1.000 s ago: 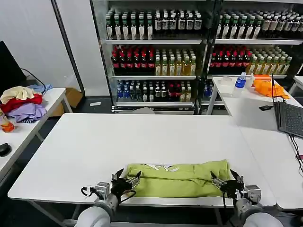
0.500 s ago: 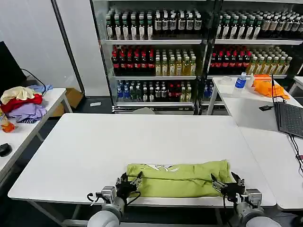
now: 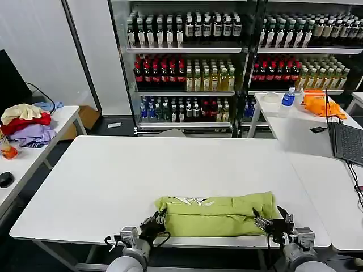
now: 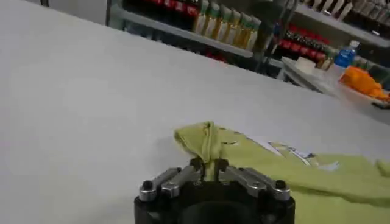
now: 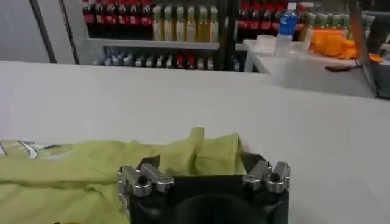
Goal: Fold and organize the clothes.
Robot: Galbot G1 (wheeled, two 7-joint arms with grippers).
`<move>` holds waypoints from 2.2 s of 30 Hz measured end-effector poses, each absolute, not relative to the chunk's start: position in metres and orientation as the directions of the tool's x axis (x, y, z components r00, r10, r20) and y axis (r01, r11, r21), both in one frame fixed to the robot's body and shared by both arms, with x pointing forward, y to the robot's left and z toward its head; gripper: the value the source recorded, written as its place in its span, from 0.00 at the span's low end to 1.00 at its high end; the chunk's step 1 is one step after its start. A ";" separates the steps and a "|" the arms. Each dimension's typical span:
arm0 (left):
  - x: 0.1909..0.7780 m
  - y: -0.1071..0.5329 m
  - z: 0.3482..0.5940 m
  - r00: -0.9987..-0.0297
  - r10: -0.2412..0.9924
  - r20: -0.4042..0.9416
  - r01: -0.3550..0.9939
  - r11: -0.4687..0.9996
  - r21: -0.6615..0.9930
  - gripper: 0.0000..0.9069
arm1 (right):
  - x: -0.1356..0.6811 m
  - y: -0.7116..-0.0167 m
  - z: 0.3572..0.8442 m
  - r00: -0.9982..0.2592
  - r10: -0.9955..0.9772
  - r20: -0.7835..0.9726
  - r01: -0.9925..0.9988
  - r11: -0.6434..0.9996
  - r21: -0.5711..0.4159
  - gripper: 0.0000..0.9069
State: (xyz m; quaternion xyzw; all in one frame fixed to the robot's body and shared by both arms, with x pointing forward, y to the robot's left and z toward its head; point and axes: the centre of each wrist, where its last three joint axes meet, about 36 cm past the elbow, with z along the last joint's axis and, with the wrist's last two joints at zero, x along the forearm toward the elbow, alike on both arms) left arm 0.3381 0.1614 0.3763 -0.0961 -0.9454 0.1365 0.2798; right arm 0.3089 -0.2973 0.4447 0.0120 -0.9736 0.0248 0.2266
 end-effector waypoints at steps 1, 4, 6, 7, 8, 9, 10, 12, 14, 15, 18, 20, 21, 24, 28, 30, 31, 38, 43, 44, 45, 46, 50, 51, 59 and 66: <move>0.338 0.163 0.377 -0.824 0.261 0.502 0.101 0.941 -0.324 0.08 | 0.309 -0.297 0.445 -0.897 -0.013 0.442 -0.035 0.998 -0.043 1.00; 0.341 0.171 0.382 -0.827 0.264 0.497 0.080 0.929 -0.360 0.08 | 0.309 -0.297 0.445 -0.898 -0.013 0.440 -0.035 0.998 -0.043 1.00; 0.344 0.178 0.386 -0.830 0.258 0.493 0.062 0.923 -0.379 0.08 | 0.310 -0.297 0.446 -0.899 -0.014 0.438 -0.035 0.999 -0.042 1.00; 0.346 0.182 0.388 -0.831 0.257 0.493 0.054 0.920 -0.388 0.08 | 0.310 -0.297 0.446 -0.899 -0.015 0.437 -0.036 0.999 -0.040 1.00; 0.347 0.188 0.389 -0.833 0.250 0.493 0.041 0.918 -0.396 0.08 | 0.311 -0.297 0.446 -0.900 -0.015 0.435 -0.036 0.999 -0.040 1.00; 0.348 0.193 0.390 -0.835 0.244 0.493 0.030 0.916 -0.401 0.08 | 0.311 -0.297 0.447 -0.901 -0.015 0.435 -0.036 0.999 -0.039 1.00; 0.349 0.198 0.391 -0.836 0.238 0.494 0.020 0.913 -0.407 0.08 | 0.311 -0.297 0.447 -0.901 -0.016 0.434 -0.036 0.999 -0.038 1.00; 0.353 0.212 0.393 -0.840 0.222 0.494 -0.003 0.910 -0.414 0.08 | 0.312 -0.297 0.448 -0.902 -0.018 0.431 -0.037 0.999 -0.037 1.00; 0.357 0.228 0.397 -0.846 0.202 0.493 -0.027 0.908 -0.418 0.08 | 0.313 -0.298 0.448 -0.903 -0.019 0.429 -0.038 0.999 -0.035 1.00; 0.360 0.237 0.399 -0.849 0.191 0.492 -0.038 0.908 -0.417 0.07 | 0.314 -0.298 0.449 -0.904 -0.020 0.427 -0.038 0.999 -0.035 1.00; 0.367 0.266 0.407 -0.858 0.151 0.490 -0.075 0.909 -0.411 0.07 | 0.314 -0.299 0.450 -0.905 -0.021 0.425 -0.040 0.999 -0.034 1.00; 0.372 0.287 0.414 -0.865 0.118 0.488 -0.102 0.910 -0.402 0.07 | 0.315 -0.299 0.450 -0.905 -0.023 0.424 -0.041 0.999 -0.033 1.00; 0.375 0.297 0.418 -0.869 0.103 0.485 -0.114 0.911 -0.397 0.07 | 0.315 -0.299 0.451 -0.905 -0.023 0.424 -0.041 0.999 -0.033 1.00; 0.380 0.325 0.432 -0.881 0.059 0.469 -0.140 0.915 -0.378 0.07 | 0.314 -0.298 0.450 -0.905 -0.026 0.425 -0.044 0.999 -0.031 1.00; 0.380 0.338 0.446 -0.889 0.047 0.456 -0.146 0.914 -0.378 0.07 | 0.314 -0.297 0.450 -0.904 -0.031 0.427 -0.049 0.998 -0.032 1.00; 0.378 0.336 0.454 -0.894 0.061 0.444 -0.132 0.911 -0.391 0.07 | 0.313 -0.297 0.449 -0.902 -0.032 0.431 -0.052 0.998 -0.035 1.00; 0.377 0.334 0.458 -0.897 0.072 0.437 -0.123 0.908 -0.401 0.07 | 0.313 -0.297 0.449 -0.901 -0.033 0.432 -0.054 0.998 -0.036 1.00; 0.372 0.293 0.474 -0.900 0.199 0.388 -0.031 0.858 -0.512 0.07 | 0.315 -0.299 0.449 -0.900 -0.034 0.435 -0.062 0.997 -0.049 1.00; 0.373 0.259 0.471 -0.886 0.293 0.360 0.021 0.800 -0.600 0.07 | 0.315 -0.299 0.447 -0.896 -0.041 0.442 -0.074 0.996 -0.056 1.00; 0.374 0.252 0.471 -0.882 0.311 0.353 0.031 0.786 -0.617 0.07 | 0.315 -0.299 0.448 -0.896 -0.043 0.442 -0.076 0.995 -0.058 1.00; 0.374 0.245 0.470 -0.878 0.327 0.349 0.038 0.775 -0.631 0.07 | 0.316 -0.299 0.448 -0.896 -0.044 0.442 -0.078 0.995 -0.059 1.00; 0.375 0.239 0.469 -0.874 0.341 0.346 0.044 0.765 -0.643 0.07 | 0.316 -0.300 0.448 -0.896 -0.046 0.441 -0.080 0.995 -0.060 1.00; 0.377 0.212 0.462 -0.854 0.397 0.337 0.066 0.724 -0.687 0.07 | 0.317 -0.301 0.449 -0.896 -0.050 0.441 -0.086 0.994 -0.063 1.00; 0.378 0.206 0.460 -0.848 0.411 0.336 0.070 0.715 -0.696 0.07 | 0.318 -0.302 0.448 -0.896 -0.051 0.442 -0.088 0.994 -0.064 1.00; 0.381 0.157 0.443 -0.802 0.488 0.343 0.100 0.677 -0.729 0.07 | 0.319 -0.305 0.450 -0.897 -0.057 0.439 -0.097 0.993 -0.071 1.00; 0.387 0.120 0.428 -0.767 0.531 0.360 0.125 0.674 -0.728 0.86 | 0.319 -0.306 0.451 -0.898 -0.057 0.436 -0.101 0.992 -0.078 1.00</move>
